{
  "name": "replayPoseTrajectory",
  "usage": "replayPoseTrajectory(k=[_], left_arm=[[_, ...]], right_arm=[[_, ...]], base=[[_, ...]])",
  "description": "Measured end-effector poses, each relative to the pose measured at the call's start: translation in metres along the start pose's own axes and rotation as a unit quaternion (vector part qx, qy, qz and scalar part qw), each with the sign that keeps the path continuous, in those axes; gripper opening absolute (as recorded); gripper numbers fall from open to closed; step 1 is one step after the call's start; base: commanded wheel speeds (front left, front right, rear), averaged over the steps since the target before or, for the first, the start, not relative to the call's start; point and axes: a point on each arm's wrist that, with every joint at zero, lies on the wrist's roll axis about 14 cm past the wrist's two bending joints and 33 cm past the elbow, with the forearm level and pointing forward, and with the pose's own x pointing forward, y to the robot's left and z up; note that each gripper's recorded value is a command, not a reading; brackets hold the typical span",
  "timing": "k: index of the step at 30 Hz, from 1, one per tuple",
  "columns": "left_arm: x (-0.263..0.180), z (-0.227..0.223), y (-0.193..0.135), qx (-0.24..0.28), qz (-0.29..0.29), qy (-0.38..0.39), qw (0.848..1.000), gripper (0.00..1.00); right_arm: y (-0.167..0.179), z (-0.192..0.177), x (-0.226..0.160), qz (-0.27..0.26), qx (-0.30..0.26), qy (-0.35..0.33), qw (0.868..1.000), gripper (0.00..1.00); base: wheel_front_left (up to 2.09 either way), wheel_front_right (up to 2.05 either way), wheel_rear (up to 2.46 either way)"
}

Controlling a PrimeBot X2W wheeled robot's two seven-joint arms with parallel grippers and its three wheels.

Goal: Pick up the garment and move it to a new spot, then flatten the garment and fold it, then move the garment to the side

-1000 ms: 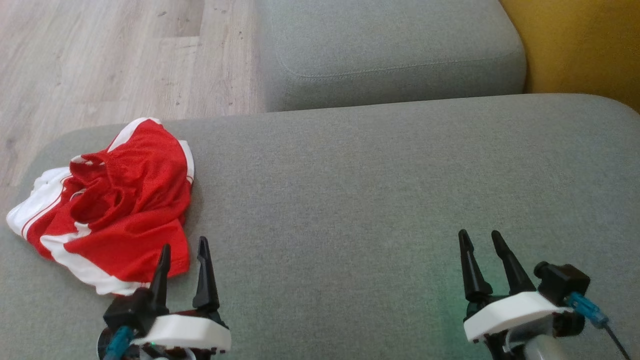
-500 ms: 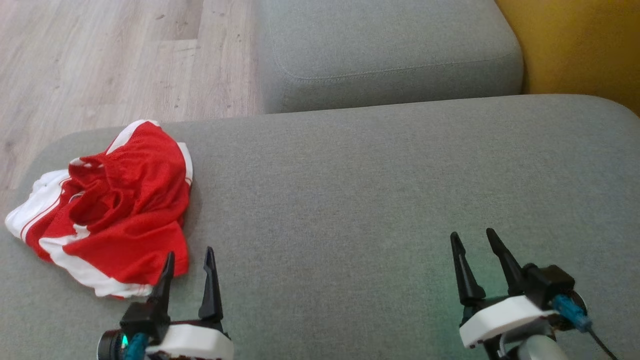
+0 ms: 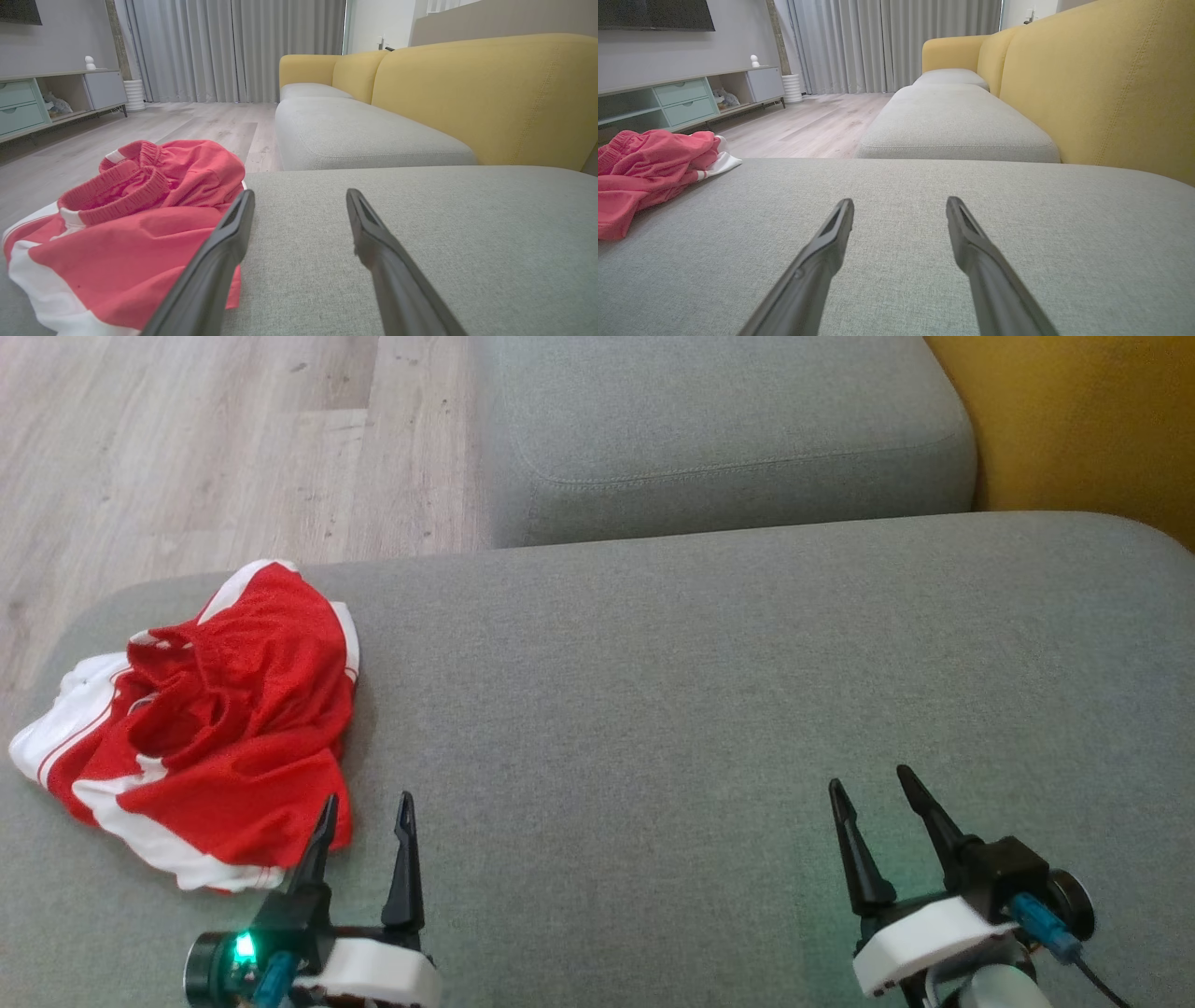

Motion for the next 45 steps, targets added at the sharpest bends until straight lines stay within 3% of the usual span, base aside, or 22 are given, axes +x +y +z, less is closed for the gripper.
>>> replayPoseTrajectory(k=[13, 22, 27, 36, 45], left_arm=[[-0.006, -0.007, 0.01, 0.004, 0.026, 0.01, 1.0, 1.0], [-0.031, -0.004, 0.05, 0.001, 0.113, 0.003, 0.994, 1.0], [-0.058, -0.002, 0.085, -0.014, 0.181, -0.004, 0.983, 1.0], [-0.12, 0.016, 0.152, -0.017, 0.317, -0.039, 0.948, 1.0], [-0.129, 0.04, 0.173, 0.012, 0.355, -0.063, 0.933, 1.0]], right_arm=[[-0.003, 0.0, 0.002, -0.003, 0.0, 0.001, 1.0, 1.0], [0.029, -0.001, 0.025, 0.053, -0.01, 0.007, 0.999, 1.0], [0.063, -0.003, 0.043, 0.108, -0.021, 0.011, 0.994, 1.0], [0.127, -0.005, 0.068, 0.203, -0.028, 0.016, 0.979, 1.0], [0.134, -0.017, 0.089, 0.213, -0.027, 0.026, 0.976, 1.0]], base=[[0.0, 0.0, 0.0], [0.0, 0.0, 0.0], [0.0, 0.0, 0.0], [0.0, 0.0, 0.0], [0.0, 0.0, 0.0]])
